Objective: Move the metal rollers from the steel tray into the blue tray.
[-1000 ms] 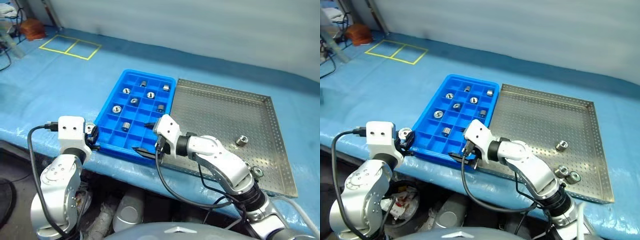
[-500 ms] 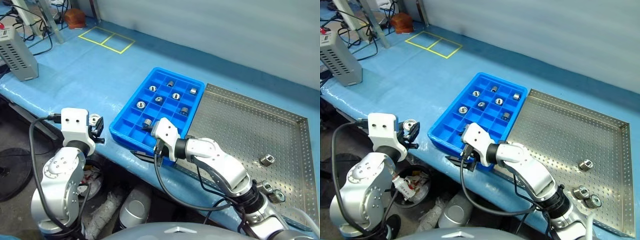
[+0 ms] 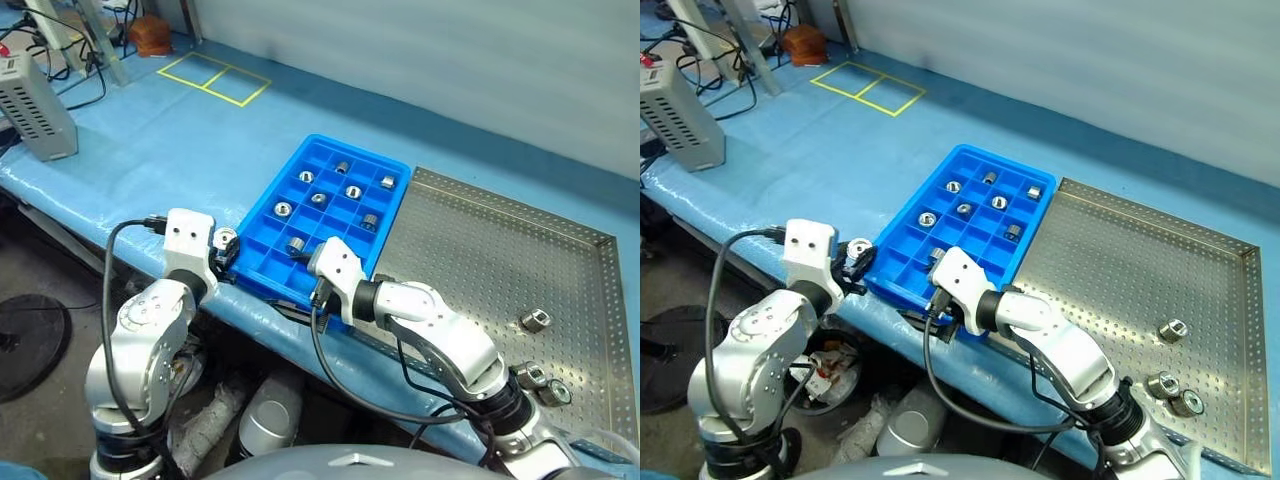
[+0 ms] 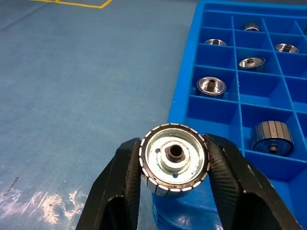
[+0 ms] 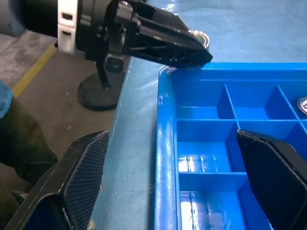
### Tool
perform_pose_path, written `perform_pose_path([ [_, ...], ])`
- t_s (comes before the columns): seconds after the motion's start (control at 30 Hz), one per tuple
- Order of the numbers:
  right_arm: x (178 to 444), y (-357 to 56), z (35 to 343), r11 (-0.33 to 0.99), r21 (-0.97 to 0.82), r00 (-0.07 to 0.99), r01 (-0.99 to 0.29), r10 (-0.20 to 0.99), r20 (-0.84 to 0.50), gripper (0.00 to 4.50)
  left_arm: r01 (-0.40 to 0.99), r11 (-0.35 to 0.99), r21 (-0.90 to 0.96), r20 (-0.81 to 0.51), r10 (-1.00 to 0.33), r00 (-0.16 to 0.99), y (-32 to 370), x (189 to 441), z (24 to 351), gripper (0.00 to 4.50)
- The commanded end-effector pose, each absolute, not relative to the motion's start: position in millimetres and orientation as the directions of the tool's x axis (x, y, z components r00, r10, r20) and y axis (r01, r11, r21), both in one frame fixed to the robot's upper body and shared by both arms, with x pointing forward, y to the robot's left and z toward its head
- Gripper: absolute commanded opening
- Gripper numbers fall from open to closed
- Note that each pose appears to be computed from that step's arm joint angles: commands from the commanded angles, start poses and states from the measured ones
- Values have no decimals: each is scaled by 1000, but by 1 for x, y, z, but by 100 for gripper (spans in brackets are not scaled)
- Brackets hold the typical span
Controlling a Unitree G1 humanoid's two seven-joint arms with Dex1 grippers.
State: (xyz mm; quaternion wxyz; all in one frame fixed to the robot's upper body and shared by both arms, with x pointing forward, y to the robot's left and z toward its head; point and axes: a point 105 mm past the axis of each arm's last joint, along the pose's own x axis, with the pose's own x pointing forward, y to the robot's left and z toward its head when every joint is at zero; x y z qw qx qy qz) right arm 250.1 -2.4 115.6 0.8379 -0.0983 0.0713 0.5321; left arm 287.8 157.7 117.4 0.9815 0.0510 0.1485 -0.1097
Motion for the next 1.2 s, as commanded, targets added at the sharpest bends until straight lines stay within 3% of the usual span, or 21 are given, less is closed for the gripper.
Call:
perform_pose_path([
  [0.03, 249, -4, 129, 435, -118, 450, -893, 875, -178, 450, 271, 959, 77, -272, -241, 932, 150, 292, 124, 171],
  [0.27, 247, -7, 128, 466, -106, 478, -878, 861, -176, 450, 276, 958, 77, -373, -229, 899, 156, 290, 103, 171],
  [0.3, 247, -7, 128, 469, -102, 480, -877, 859, -175, 450, 279, 957, 80, -388, -227, 893, 157, 290, 100, 243],
  [0.5, 245, -9, 127, 496, -89, 504, -864, 846, -172, 450, 329, 937, 113, -411, -258, 874, 152, 294, 98, 434],
  [0.63, 249, -21, 131, 584, -74, 588, -809, 795, -149, 450, 327, 930, 165, -325, -262, 909, 157, 304, 118, 444],
  [0.83, 274, -67, 139, 858, -16, 855, -514, 510, -98, 450, 378, 909, 176, -106, -364, 925, 134, 328, 152, 444],
  [0.93, 290, -97, 139, 959, 0, 954, -284, 283, -94, 450, 529, 841, 113, -78, -523, 849, 97, 326, 152, 444],
  [1.1, 307, -136, 134, 999, -4, 991, 52, -52, -125, 450, 666, 745, 39, -66, -663, 746, 57, 314, 143, 444],
  [1.2, 315, -149, 127, 987, -32, 975, 160, -163, -152, 450, 732, 681, 13, -84, -729, 679, 41, 302, 135, 444],
])
